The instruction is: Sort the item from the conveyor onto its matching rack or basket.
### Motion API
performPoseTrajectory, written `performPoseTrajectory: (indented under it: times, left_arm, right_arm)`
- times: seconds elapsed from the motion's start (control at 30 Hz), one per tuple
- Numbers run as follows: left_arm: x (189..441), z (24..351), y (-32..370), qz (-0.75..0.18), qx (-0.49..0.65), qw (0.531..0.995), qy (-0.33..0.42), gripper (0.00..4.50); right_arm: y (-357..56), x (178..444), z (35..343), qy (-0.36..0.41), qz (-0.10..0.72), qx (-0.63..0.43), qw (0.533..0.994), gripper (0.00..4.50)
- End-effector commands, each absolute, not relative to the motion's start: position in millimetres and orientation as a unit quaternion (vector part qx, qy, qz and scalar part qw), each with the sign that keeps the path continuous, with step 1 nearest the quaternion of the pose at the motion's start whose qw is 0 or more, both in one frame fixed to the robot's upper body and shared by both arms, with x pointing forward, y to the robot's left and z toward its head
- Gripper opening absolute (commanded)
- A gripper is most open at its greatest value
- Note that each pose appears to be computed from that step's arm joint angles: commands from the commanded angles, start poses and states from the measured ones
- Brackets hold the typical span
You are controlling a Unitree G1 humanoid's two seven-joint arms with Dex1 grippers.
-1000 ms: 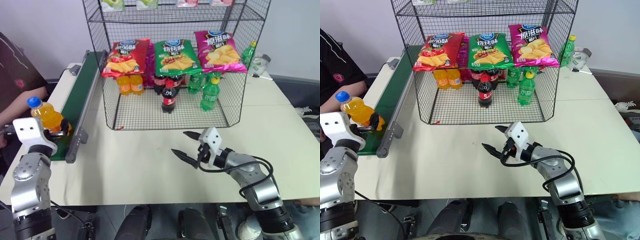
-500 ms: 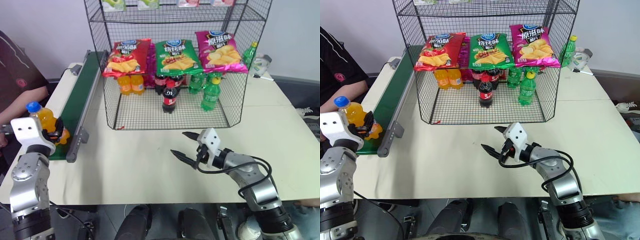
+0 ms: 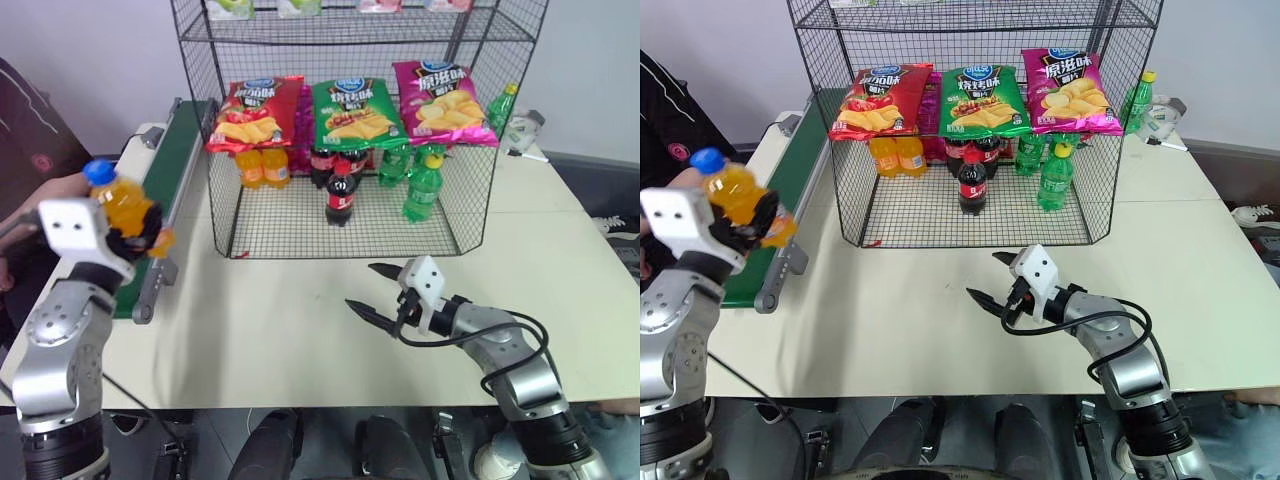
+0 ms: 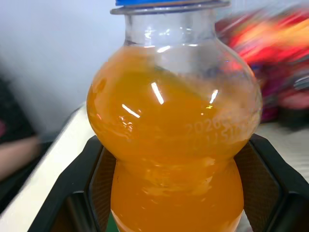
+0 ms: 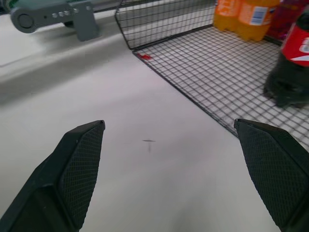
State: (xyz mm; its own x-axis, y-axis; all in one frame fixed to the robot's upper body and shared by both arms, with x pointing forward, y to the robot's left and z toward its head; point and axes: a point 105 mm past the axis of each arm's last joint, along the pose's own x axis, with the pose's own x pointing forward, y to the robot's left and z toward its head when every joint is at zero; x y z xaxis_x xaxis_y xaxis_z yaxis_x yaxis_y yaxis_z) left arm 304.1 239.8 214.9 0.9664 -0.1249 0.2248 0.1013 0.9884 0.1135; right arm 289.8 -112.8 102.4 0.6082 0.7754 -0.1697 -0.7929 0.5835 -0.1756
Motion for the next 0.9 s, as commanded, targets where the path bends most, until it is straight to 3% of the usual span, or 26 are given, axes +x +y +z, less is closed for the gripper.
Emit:
performPoseTrajectory:
  times: [0.03, 0.23, 0.33, 0.7, 0.9]
  left_arm:
    - [296.5, 222.0, 177.8, -0.178, 0.047, 0.976, -0.120, 2.86]
    - [317.5, 196.4, 133.1, -0.199, 0.030, 0.975, -0.095, 2.86]
    - [340.0, 180.4, 123.5, -0.176, 0.052, 0.979, -0.091, 2.86]
    - [420.0, 151.0, 119.7, -0.121, 0.044, 0.987, -0.097, 2.86]
    - [445.7, 150.9, 114.0, -0.102, 0.031, 0.989, -0.103, 2.86]
  right_arm:
    - [-121.9, 293.3, 121.5, 0.003, 0.429, -0.130, 0.894, 4.50]
    - [-131.6, 290.9, 127.7, -0.002, 0.411, -0.141, 0.901, 4.50]
    - [-132.6, 286.2, 132.4, -0.007, 0.406, -0.147, 0.902, 4.50]
    - [-139.1, 280.0, 154.3, -0.029, 0.373, -0.148, 0.915, 4.50]
    - [-139.5, 280.0, 153.4, -0.026, 0.371, -0.153, 0.915, 4.50]
